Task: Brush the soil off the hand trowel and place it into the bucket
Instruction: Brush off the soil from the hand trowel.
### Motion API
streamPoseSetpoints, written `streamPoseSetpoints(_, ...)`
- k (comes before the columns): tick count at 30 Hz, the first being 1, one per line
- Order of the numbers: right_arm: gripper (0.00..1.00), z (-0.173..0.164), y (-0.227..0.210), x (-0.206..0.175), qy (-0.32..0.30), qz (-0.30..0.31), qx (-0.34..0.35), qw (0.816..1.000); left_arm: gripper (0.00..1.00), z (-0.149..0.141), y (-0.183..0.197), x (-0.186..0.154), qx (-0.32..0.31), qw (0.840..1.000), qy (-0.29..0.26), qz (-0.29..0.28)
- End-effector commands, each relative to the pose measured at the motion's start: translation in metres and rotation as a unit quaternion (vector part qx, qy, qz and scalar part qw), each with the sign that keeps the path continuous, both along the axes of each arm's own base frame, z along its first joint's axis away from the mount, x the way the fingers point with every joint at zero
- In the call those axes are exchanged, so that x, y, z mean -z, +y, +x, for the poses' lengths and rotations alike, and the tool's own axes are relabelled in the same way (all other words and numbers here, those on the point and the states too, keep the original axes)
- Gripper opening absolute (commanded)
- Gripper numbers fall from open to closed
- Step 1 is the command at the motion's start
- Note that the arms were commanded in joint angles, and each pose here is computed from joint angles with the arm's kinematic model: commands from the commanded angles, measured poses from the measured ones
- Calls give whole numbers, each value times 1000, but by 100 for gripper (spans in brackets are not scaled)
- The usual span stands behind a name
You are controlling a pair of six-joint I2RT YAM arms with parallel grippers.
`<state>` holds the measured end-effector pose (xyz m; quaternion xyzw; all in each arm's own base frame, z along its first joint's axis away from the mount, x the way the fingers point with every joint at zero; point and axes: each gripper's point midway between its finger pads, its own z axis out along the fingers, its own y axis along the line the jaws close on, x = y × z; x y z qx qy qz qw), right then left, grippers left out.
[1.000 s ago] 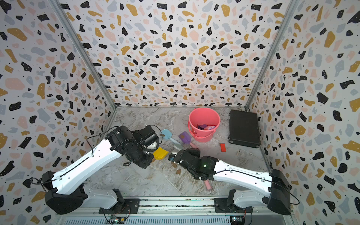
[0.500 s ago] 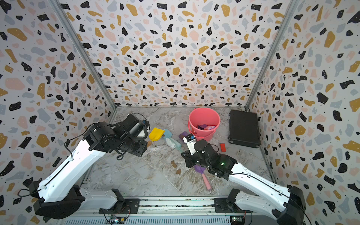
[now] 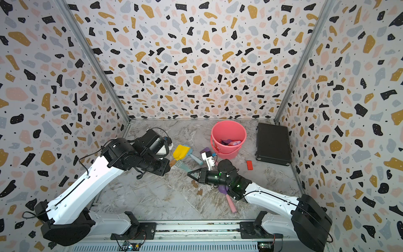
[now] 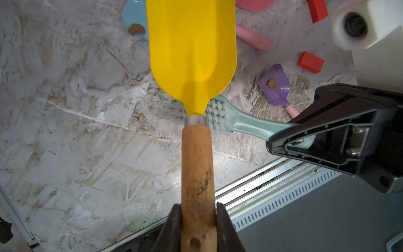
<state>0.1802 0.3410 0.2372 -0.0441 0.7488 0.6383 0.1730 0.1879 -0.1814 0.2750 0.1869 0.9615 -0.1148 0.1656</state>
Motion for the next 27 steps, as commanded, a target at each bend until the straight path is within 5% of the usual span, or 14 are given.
streamPoseSetpoints(1, 0, 9, -11, -37, -12, 74, 17, 997, 0, -9, 3, 2, -4, 1000, 12, -13)
streamPoseSetpoints(18, 0, 46, -73, -17, 0, 38, 105, 994, 0, -29, 1, -2, 12, 998, 36, -45)
streamPoseSetpoints(27, 0, 26, -72, 16, 12, -5, 62, 998, 0, -14, -23, -37, 25, 993, -9, -114)
